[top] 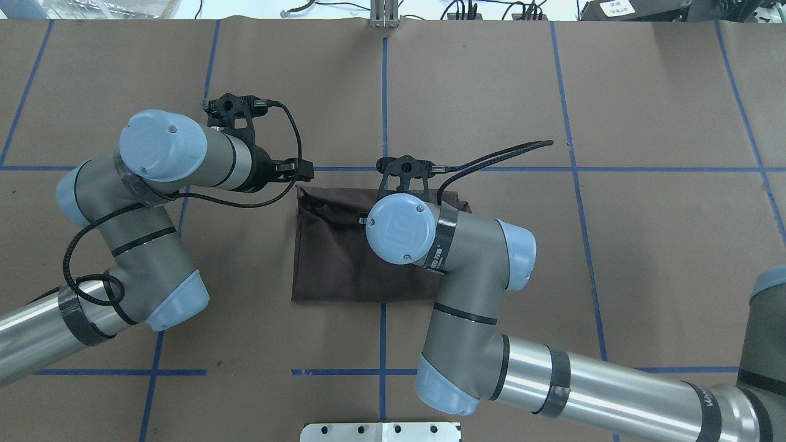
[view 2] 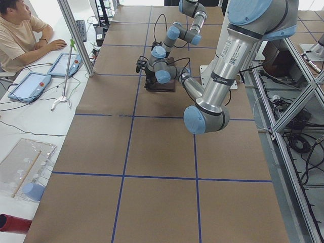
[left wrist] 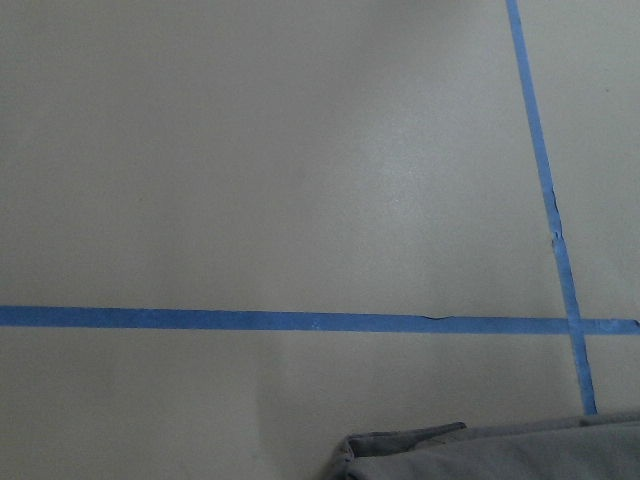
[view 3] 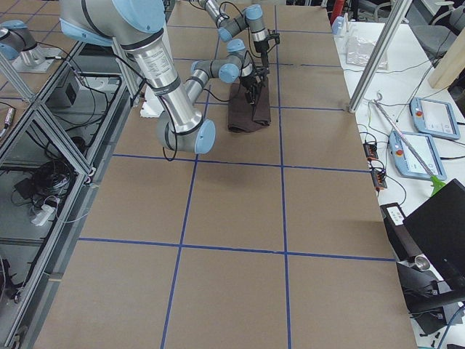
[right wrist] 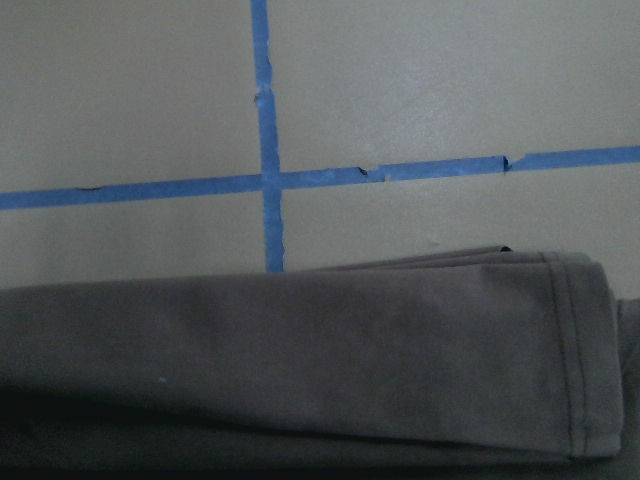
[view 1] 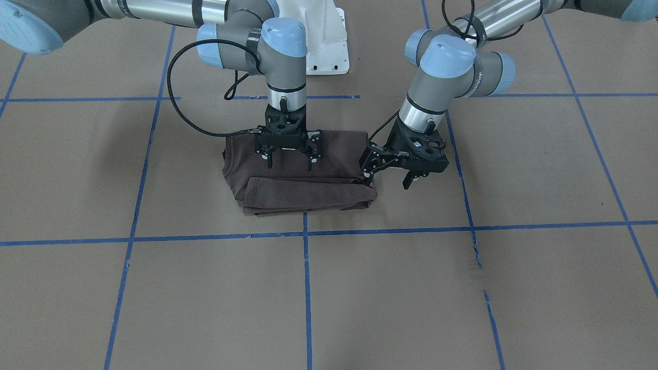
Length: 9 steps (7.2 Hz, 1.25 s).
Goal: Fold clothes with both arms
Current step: 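Release the folded edge and raise the right gripper away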
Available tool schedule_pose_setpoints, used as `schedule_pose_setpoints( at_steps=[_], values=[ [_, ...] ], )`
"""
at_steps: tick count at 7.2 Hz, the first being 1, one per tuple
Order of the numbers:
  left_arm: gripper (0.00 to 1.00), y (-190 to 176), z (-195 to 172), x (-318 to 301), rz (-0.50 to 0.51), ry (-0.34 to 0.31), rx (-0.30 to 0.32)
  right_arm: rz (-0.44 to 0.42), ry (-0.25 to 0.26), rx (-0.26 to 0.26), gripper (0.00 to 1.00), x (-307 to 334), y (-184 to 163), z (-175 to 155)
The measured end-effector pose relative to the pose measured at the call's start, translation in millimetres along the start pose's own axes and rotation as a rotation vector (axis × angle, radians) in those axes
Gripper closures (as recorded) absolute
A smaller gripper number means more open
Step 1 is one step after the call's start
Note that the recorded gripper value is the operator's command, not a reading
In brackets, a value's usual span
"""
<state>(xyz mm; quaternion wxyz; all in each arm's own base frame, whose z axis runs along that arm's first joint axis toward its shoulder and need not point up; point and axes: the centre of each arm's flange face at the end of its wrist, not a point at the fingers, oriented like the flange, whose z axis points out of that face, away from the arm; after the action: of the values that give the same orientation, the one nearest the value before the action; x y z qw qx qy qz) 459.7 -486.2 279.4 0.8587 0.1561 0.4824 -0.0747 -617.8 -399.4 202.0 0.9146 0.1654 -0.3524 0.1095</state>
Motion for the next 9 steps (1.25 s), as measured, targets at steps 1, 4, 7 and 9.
schedule_pose_setpoints(
  at_steps=[1, 4, 7, 9],
  values=[
    [0.0, -0.2, -0.2, -0.1, 0.0, 0.0, 0.0, -0.046, 0.029, 0.008, 0.0, -5.5, 8.6, 14.1],
    [0.0, -0.1, -0.1, -0.9, -0.003, 0.0, 0.0, -0.106, 0.086, 0.032, 0.0, -3.4, 7.7, 37.6],
    [0.0, 0.1, -0.4, -1.3, -0.007, 0.0, 0.0, -0.118, 0.161, 0.076, 0.0, 27.9, -59.5, 58.5],
    [0.0, 0.7, -2.4, -1.5, -0.009, 0.002, 0.001, -0.108, 0.19, 0.105, 0.0, 46.8, -125.2, 74.6]
  ],
)
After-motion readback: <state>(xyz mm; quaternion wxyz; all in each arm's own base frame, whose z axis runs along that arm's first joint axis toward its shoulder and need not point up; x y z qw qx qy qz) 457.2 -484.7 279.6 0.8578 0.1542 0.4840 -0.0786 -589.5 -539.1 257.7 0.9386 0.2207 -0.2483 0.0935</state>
